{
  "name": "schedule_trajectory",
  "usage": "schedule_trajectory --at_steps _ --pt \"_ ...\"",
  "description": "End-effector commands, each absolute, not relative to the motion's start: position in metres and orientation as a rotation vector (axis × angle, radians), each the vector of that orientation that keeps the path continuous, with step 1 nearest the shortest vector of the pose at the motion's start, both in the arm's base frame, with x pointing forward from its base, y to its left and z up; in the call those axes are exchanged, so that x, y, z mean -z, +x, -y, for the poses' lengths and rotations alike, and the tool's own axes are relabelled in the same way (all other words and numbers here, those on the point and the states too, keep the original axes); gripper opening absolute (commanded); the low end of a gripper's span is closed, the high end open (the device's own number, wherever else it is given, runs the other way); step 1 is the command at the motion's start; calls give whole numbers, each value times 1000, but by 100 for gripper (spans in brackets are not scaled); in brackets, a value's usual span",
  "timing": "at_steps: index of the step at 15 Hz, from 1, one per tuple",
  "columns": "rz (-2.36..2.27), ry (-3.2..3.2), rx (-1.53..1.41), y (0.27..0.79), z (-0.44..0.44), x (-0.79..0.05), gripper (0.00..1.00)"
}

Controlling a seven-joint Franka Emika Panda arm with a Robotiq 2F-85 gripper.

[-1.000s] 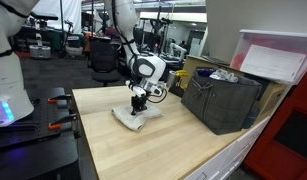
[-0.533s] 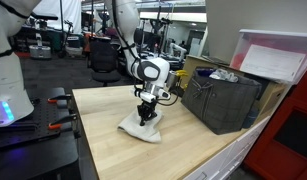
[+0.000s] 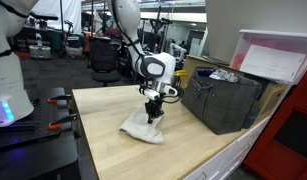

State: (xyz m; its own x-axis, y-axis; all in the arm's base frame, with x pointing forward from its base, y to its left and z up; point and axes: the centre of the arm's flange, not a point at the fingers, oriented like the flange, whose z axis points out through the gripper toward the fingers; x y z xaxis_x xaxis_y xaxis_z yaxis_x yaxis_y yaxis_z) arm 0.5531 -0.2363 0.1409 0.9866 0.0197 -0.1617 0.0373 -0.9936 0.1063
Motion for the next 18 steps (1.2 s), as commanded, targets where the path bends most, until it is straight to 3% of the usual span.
schedule_trajectory --at_steps 1,5,6,8,17,18 --pt "251 3080 252 542 226 -188 0" --pt "597 3053 247 554 215 -182 0" --pt "683 3042 247 556 211 -178 26" --pt "851 2996 229 556 202 -174 32" --pt "1337 2719 65 544 215 -163 99" --pt "1381 2701 89 541 221 -159 100"
